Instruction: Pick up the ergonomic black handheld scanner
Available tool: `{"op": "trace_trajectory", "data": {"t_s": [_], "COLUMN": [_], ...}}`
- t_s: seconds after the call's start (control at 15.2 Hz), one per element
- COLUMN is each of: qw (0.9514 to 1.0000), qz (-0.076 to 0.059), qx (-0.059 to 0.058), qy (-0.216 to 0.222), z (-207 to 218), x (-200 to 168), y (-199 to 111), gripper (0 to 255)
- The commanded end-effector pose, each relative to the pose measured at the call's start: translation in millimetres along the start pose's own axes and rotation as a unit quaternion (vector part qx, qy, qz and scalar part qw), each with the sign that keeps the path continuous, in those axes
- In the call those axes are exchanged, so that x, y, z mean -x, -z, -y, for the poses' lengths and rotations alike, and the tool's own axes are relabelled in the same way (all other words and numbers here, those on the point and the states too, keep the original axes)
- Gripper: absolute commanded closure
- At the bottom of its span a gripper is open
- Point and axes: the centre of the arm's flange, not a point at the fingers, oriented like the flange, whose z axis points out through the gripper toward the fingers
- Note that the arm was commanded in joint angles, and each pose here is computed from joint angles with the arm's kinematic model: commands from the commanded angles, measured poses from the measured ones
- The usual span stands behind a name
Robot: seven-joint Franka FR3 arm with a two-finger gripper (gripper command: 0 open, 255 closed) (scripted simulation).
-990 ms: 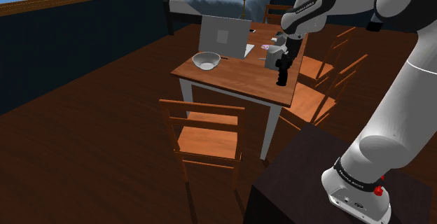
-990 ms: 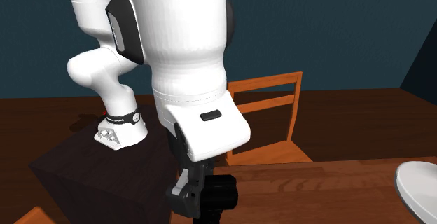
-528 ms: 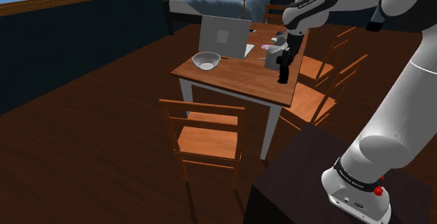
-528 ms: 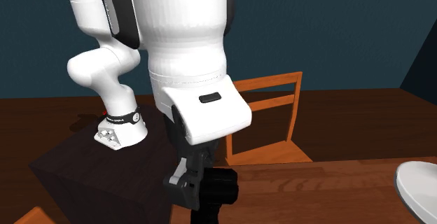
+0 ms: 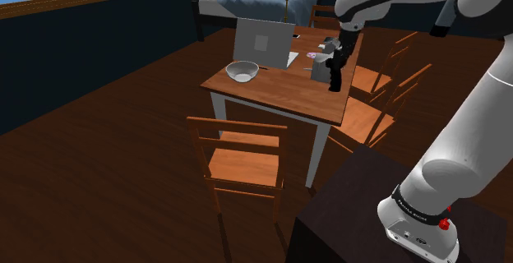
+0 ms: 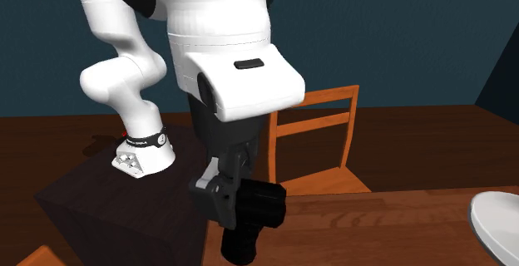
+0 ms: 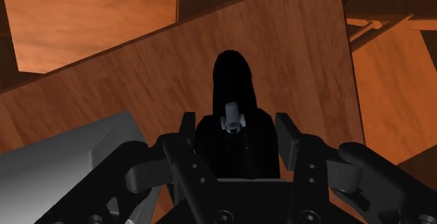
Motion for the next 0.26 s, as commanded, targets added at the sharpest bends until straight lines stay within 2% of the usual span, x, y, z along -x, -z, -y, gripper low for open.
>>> {"op": "trace_trajectory", "data": {"t_s": [0.0,0.2], "qw": [1.0000,1.0000], "qz": [0.000,0.000], "qx": [0.000,0.000], "qy": [0.000,0.000], "z": [-1.2,-1.3], "x": [-1.0,-1.1], "y": [11.5,17.6], "gripper": [255,255]}}
